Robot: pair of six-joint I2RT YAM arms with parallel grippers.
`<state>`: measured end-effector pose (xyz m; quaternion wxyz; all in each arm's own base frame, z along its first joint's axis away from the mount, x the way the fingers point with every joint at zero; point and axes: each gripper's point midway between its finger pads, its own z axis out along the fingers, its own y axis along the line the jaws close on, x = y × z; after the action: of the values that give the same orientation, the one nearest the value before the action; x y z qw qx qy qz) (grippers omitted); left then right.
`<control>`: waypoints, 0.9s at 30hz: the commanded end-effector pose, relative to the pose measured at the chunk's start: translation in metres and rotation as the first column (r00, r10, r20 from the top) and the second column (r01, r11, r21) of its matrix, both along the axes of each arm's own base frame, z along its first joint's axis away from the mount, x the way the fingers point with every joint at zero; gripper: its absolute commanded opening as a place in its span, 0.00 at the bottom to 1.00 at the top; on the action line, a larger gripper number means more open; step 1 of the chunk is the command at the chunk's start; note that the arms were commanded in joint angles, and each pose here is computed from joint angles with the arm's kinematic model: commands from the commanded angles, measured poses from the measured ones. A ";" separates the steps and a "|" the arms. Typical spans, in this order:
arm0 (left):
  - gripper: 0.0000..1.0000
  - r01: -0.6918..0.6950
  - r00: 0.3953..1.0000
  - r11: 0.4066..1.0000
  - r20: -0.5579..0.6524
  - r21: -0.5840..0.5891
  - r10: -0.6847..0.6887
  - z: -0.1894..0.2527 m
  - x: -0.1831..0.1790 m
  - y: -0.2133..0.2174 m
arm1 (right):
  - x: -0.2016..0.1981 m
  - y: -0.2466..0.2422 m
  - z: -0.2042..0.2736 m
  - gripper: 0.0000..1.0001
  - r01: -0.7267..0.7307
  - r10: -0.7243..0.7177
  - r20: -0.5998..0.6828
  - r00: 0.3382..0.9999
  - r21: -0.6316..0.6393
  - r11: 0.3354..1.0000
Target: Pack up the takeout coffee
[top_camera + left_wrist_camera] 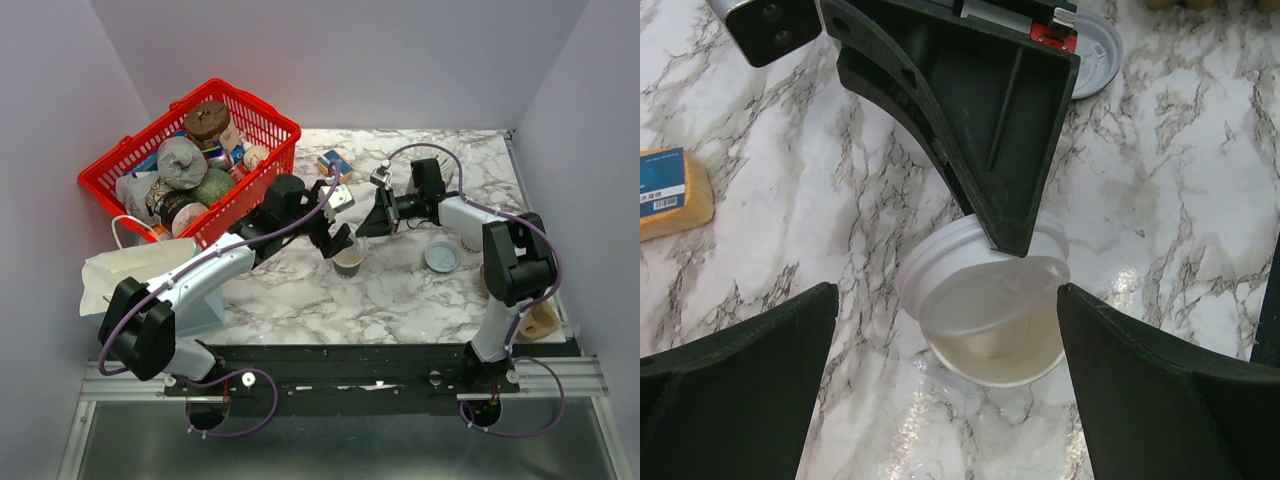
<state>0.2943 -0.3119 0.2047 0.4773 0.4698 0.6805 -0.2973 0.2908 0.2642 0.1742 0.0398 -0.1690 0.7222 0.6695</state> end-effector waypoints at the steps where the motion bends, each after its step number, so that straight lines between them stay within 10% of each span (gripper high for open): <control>1: 0.98 0.042 0.999 0.999 -0.011 -0.019 -0.042 -0.003 -0.007 -0.007 | 0.005 -0.005 -0.004 0.35 0.041 -0.040 0.011 0.999 -0.027 0.999; 27: 0.98 0.039 0.999 0.998 -0.034 -0.046 -0.040 -0.008 -0.006 -0.014 | 0.013 -0.009 -0.013 0.47 0.087 -0.085 0.025 0.996 -0.088 0.992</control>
<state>0.2907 -0.3168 0.1938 0.4627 0.4638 0.6877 -0.3127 0.2973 0.2595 0.1566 0.0541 -0.1479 0.7529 0.6391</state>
